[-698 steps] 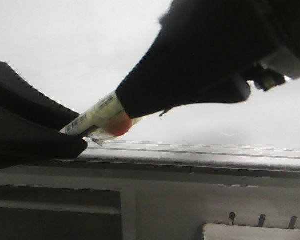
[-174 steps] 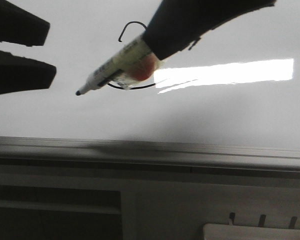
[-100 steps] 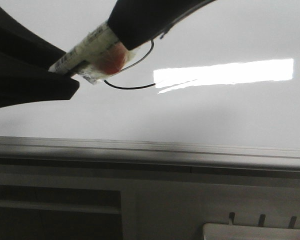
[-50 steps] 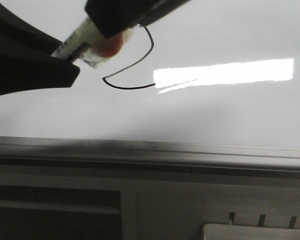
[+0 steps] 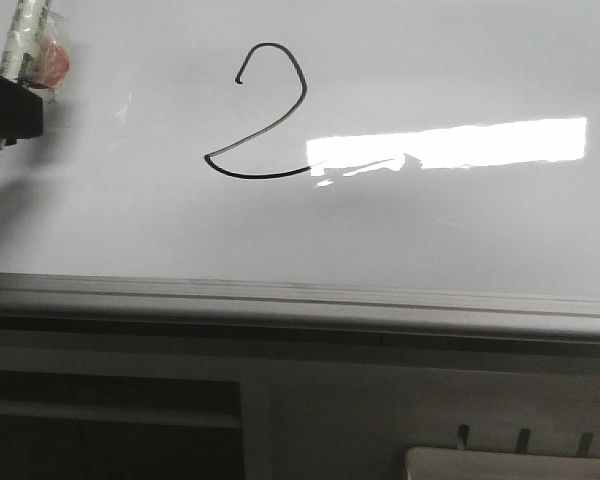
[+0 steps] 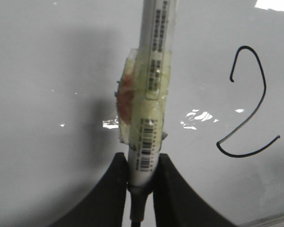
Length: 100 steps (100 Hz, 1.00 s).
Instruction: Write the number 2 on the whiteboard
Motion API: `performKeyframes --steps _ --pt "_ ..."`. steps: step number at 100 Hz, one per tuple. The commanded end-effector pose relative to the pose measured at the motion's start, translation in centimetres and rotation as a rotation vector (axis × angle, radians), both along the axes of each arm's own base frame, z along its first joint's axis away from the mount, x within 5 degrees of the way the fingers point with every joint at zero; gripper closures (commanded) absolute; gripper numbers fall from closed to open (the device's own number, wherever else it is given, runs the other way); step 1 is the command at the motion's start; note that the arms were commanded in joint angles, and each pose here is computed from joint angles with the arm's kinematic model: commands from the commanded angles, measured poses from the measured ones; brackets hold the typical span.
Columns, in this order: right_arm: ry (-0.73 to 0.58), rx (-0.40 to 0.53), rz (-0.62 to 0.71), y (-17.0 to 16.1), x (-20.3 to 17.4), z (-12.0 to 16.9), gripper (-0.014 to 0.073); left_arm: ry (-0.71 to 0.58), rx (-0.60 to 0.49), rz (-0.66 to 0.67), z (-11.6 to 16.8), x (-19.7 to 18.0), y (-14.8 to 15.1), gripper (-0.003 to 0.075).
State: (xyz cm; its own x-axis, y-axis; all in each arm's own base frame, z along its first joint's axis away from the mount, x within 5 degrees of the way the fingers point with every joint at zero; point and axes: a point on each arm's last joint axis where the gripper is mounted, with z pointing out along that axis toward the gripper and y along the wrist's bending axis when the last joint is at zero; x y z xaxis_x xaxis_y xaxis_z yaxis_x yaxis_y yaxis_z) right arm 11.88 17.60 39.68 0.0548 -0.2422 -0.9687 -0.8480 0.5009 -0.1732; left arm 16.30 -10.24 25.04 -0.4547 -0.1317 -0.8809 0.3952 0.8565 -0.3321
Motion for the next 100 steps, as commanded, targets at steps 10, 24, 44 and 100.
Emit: performKeyframes --steps 10,24,44,100 --pt "-0.071 0.132 -0.019 -0.8 -0.4 2.5 0.0113 -0.019 -0.165 0.069 1.7 0.5 0.0 0.0741" --pt "-0.069 0.131 -0.018 -0.8 -0.4 2.5 0.0113 0.036 -0.140 0.061 1.8 0.6 -0.2 0.0741" --pt "-0.069 0.131 -0.018 -0.8 -0.4 2.5 0.0113 0.118 -0.072 0.042 2.4 1.9 -1.3 0.0741" --pt "-0.069 0.131 -0.018 -0.8 -0.4 2.5 0.0113 0.186 -0.026 0.044 1.1 3.5 -2.3 0.0740"
